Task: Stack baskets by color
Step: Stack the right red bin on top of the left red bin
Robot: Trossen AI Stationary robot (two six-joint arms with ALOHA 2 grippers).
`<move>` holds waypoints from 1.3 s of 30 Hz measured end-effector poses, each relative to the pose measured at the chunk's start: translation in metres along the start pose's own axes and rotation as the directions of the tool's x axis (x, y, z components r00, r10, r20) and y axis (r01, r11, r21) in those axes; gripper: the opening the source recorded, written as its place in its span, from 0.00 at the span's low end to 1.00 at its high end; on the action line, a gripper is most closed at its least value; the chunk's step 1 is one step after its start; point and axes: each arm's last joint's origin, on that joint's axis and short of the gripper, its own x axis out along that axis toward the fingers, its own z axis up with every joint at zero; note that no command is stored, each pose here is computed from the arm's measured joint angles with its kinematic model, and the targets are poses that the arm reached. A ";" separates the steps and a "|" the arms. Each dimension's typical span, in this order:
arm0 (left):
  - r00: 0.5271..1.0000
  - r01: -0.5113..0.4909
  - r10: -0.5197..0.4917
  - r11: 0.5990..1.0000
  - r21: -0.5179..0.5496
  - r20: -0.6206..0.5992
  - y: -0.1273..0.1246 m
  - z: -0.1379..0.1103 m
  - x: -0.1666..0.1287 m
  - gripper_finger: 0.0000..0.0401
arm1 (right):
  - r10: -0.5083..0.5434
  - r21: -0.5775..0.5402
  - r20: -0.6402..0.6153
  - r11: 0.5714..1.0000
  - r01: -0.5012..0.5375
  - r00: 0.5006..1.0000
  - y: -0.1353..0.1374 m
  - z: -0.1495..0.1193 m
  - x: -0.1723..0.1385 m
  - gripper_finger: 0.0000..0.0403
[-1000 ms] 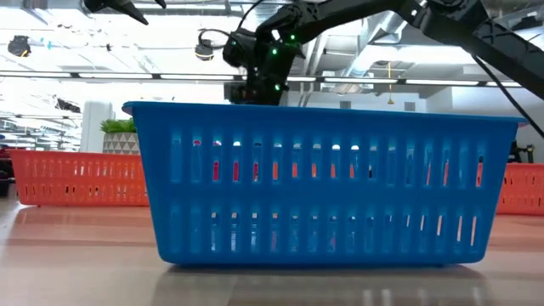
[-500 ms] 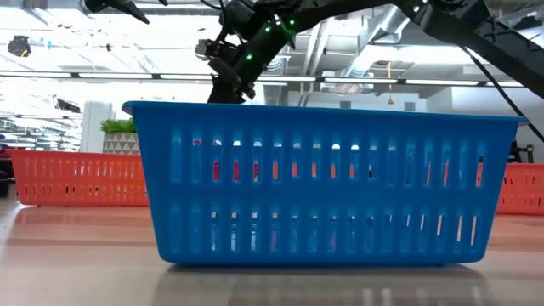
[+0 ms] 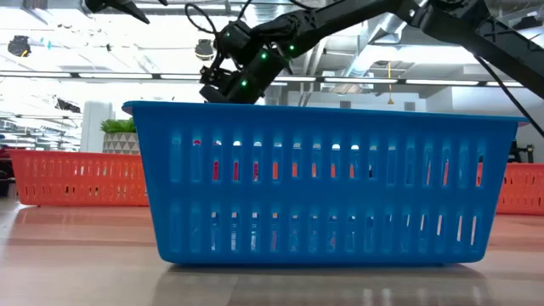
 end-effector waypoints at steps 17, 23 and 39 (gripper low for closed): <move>1.000 -0.005 0.005 1.000 0.001 -0.008 0.000 -0.001 0.000 0.66 | -0.003 0.025 -0.045 1.000 0.005 0.999 -0.005 -0.017 0.010 0.27; 1.000 -0.005 0.005 1.000 0.000 -0.008 0.000 -0.001 0.000 0.66 | -0.002 0.024 -0.063 1.000 0.004 0.998 -0.005 -0.018 0.010 0.05; 1.000 -0.008 0.008 1.000 0.013 -0.003 0.000 0.000 0.000 0.66 | -0.041 0.051 -0.164 0.997 0.050 0.986 -0.005 -0.015 -0.003 0.01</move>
